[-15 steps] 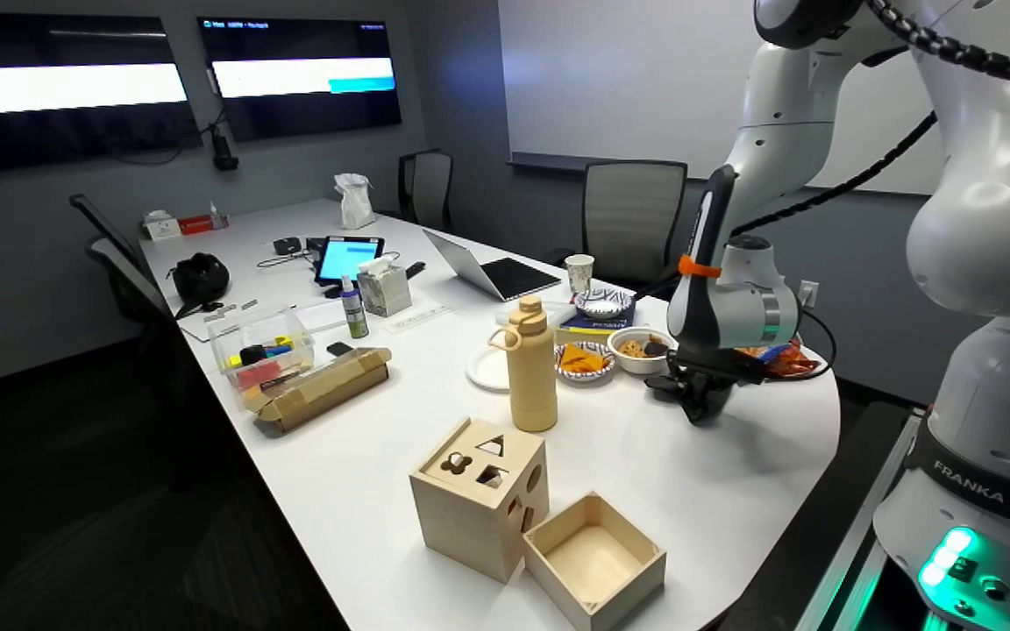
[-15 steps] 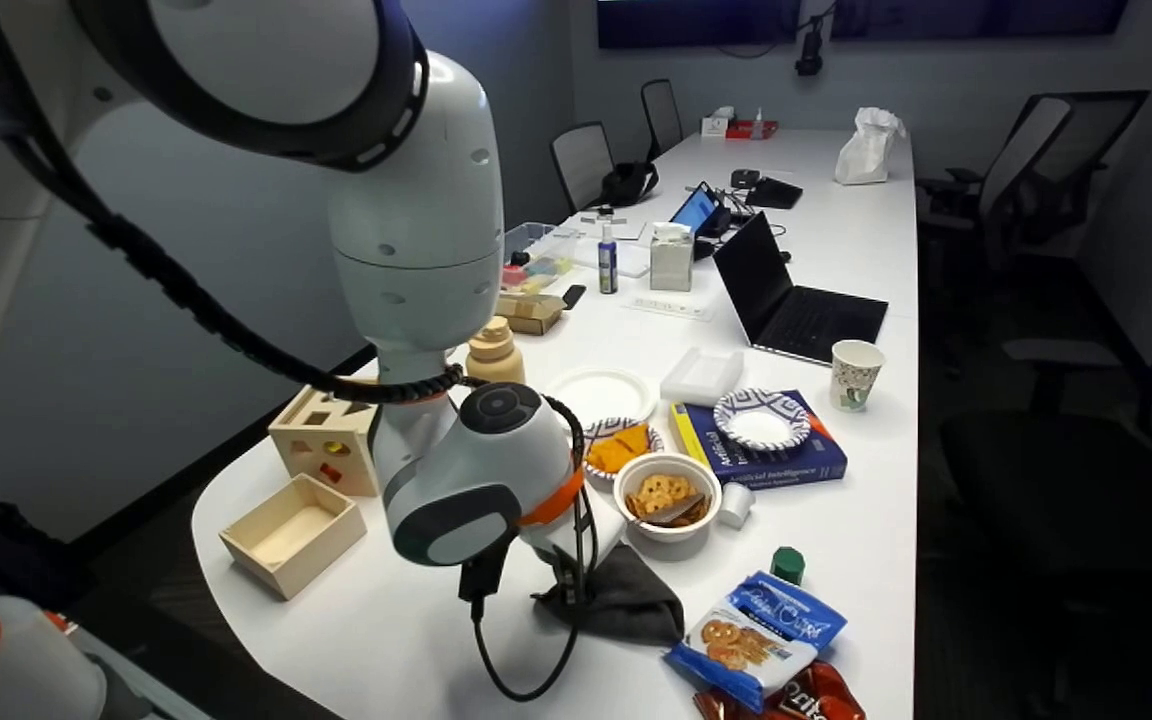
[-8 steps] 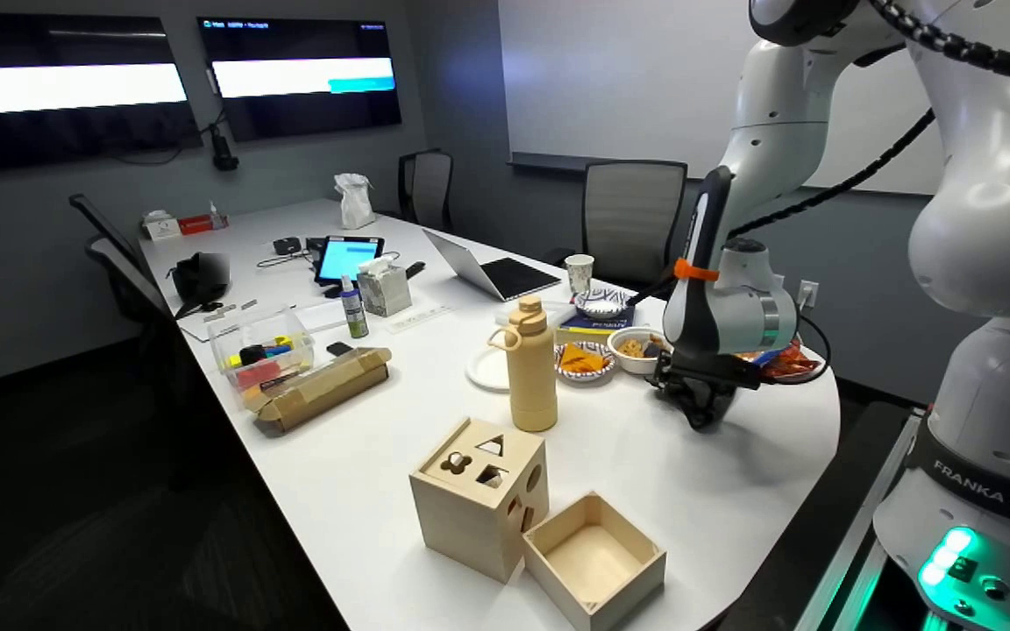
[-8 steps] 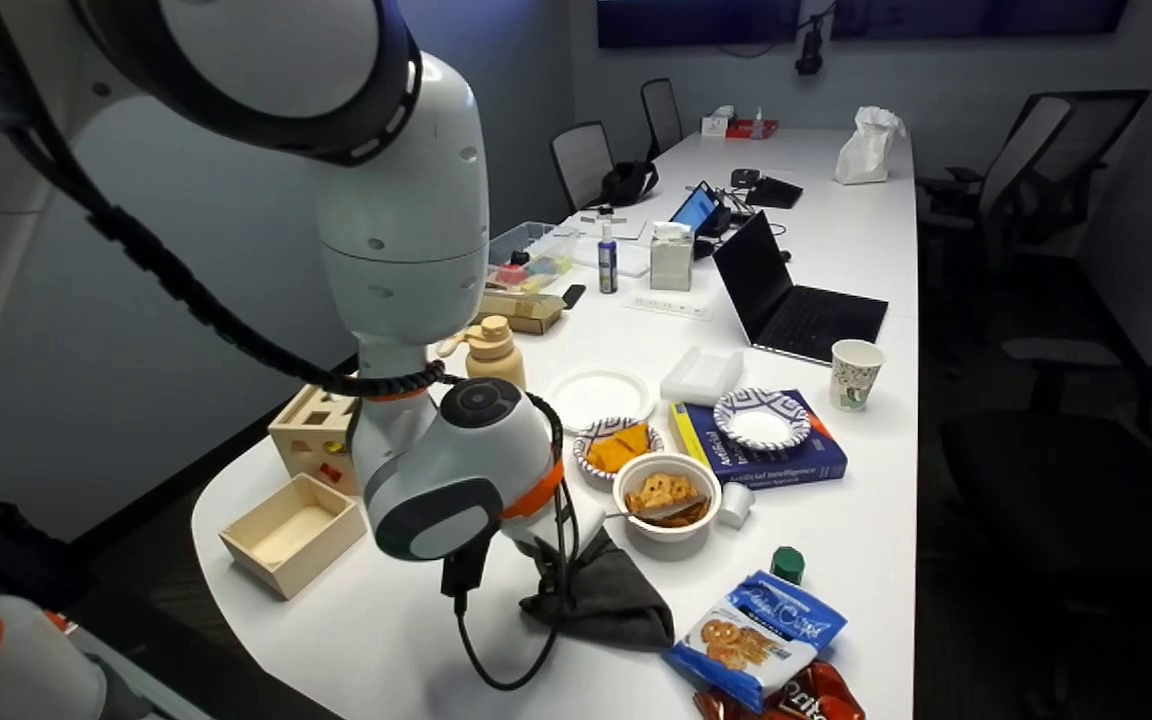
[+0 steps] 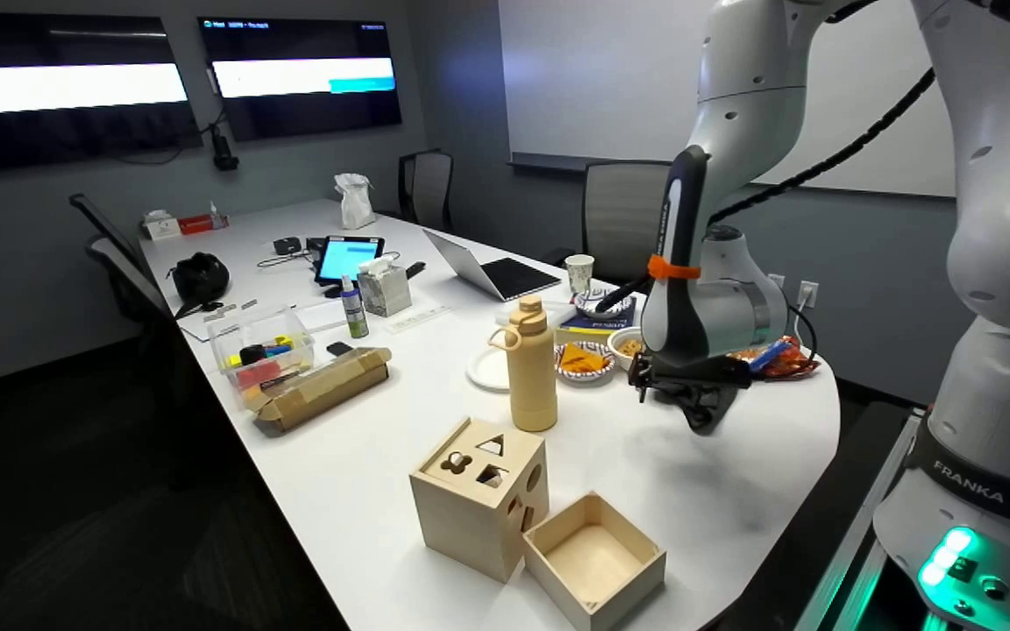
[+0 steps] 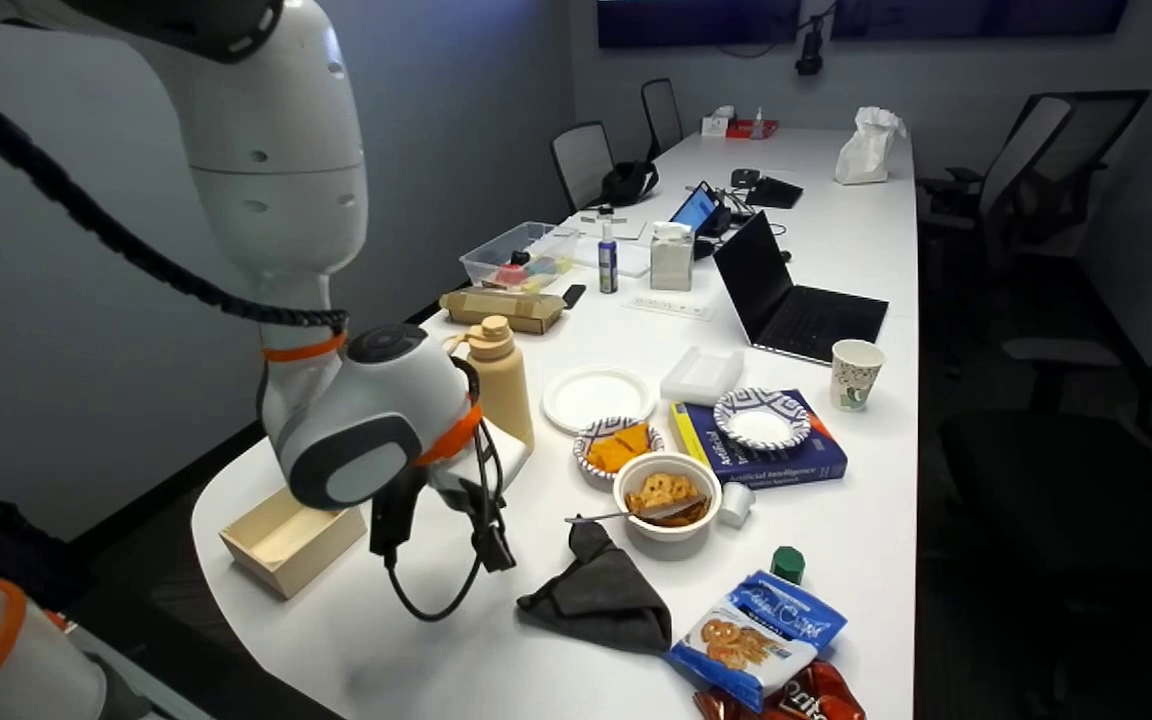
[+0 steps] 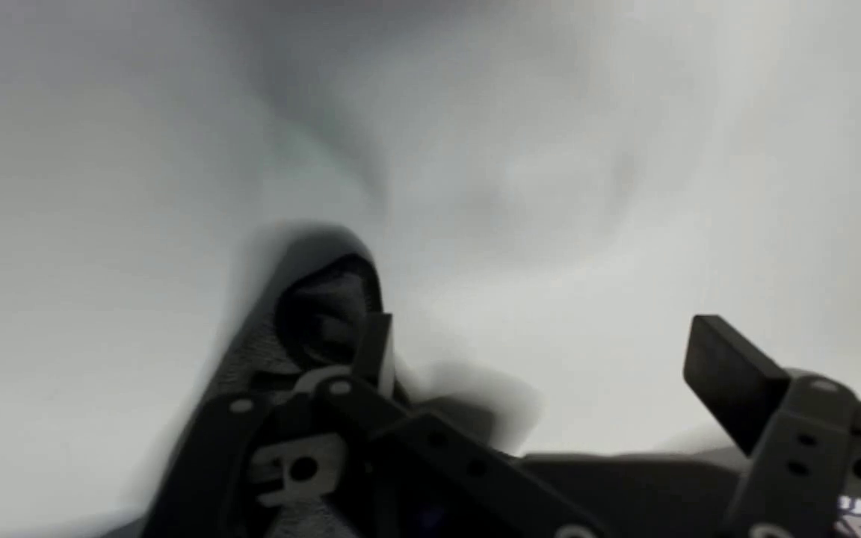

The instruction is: Use the grey towel to wipe the tabletop.

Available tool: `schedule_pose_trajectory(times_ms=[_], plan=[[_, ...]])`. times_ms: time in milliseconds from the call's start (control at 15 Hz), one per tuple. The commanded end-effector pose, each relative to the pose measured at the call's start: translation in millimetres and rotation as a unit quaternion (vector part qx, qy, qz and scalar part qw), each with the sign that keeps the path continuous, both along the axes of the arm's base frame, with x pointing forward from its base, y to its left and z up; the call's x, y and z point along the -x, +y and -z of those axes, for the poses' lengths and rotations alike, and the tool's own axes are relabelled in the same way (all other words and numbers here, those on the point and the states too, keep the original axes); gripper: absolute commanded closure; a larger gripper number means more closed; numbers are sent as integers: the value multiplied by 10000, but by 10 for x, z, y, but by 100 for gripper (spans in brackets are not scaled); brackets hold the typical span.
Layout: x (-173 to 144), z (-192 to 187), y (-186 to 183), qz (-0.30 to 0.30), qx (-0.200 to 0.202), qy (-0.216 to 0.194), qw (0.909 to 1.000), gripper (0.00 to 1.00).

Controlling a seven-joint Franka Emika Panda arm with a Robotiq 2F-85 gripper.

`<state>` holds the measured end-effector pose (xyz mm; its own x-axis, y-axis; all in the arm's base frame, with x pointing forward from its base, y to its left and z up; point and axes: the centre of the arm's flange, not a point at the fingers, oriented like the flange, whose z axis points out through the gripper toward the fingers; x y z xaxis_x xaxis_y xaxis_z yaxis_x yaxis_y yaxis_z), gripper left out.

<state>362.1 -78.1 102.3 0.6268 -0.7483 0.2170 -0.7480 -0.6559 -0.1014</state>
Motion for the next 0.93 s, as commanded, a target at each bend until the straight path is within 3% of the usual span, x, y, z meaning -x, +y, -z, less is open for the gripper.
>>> schedule_pose_trajectory(times_ms=[0,333,600,733,800,867], plan=[[164,-560,379,-262,112,320,9991,0],[191,-698,294,-806,71,644,9946,0],[367,-853,-259,-1337,200,989,9859,0],[447,-875,-585,-1863,261,1125,9757,0],[52,-389,-482,-1420,244,1034,9841,0],[95,-418,-627,-1553,274,1090,9815,0]])
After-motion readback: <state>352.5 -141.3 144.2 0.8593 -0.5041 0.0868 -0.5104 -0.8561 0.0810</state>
